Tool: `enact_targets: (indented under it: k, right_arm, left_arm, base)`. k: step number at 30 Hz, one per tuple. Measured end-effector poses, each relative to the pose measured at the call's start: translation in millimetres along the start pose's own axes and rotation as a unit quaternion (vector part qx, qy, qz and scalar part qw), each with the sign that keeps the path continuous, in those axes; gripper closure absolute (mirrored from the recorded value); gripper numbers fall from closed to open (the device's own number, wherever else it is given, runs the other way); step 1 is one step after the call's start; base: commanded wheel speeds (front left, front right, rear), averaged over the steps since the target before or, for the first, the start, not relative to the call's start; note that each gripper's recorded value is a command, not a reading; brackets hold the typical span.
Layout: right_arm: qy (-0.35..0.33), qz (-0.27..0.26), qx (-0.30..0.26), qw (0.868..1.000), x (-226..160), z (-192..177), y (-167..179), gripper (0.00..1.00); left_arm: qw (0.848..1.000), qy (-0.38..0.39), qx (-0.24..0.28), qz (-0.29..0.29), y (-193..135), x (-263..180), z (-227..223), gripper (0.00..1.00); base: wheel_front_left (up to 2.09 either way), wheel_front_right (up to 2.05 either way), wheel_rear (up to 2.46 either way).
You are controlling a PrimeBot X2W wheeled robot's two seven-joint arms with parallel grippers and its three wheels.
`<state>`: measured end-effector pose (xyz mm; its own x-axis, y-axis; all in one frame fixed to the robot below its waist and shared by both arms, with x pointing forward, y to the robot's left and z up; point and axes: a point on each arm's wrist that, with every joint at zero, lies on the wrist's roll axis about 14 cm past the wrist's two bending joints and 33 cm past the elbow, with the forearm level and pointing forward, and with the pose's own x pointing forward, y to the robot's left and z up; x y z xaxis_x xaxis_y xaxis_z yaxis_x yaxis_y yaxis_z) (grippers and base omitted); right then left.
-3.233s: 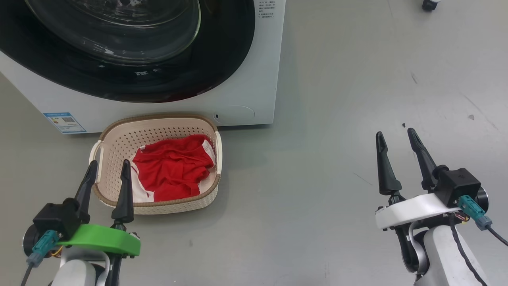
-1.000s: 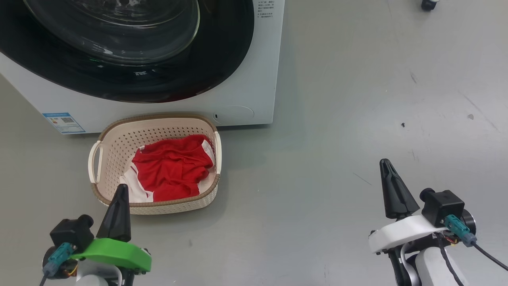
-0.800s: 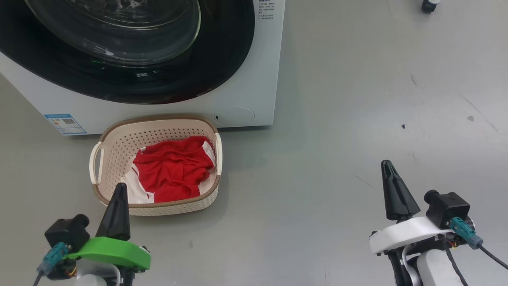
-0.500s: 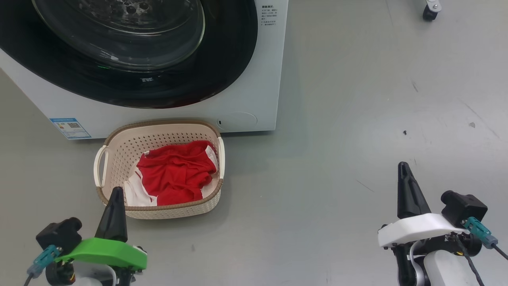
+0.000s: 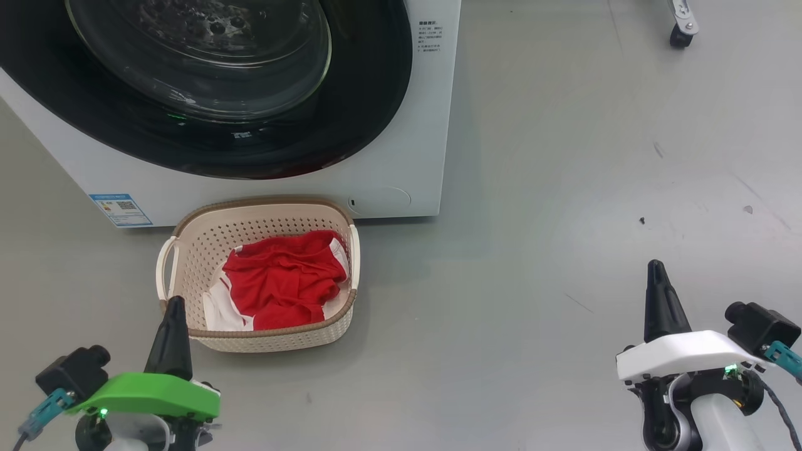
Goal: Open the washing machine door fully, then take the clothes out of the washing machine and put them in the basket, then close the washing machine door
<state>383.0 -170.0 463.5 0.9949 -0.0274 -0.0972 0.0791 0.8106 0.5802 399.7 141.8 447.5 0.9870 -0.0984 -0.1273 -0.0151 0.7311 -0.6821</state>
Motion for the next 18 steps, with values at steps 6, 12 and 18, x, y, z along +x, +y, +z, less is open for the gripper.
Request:
enact_targets:
  k: [6,12,18]
  right_arm:
    - [0.003,-0.006,0.039,0.999,-0.3,2.8,-3.0,1.00]
    - [0.004,-0.008,0.077,0.997,-0.6,6.3,-5.5,1.00]
    - [0.004,-0.013,0.119,0.993,-1.1,8.6,-7.4,1.00]
  left_arm:
    - [0.999,-0.002,-0.034,0.005,1.3,-1.8,4.1,1.00]
    - [0.998,-0.007,-0.070,0.008,1.6,-3.4,8.8,1.00]
    - [0.994,-0.011,-0.106,0.010,2.2,-5.1,13.3,1.00]
  base:
    - [0.00,0.00,0.00]
    - [0.00,0.00,0.00]
    - [0.00,0.00,0.00]
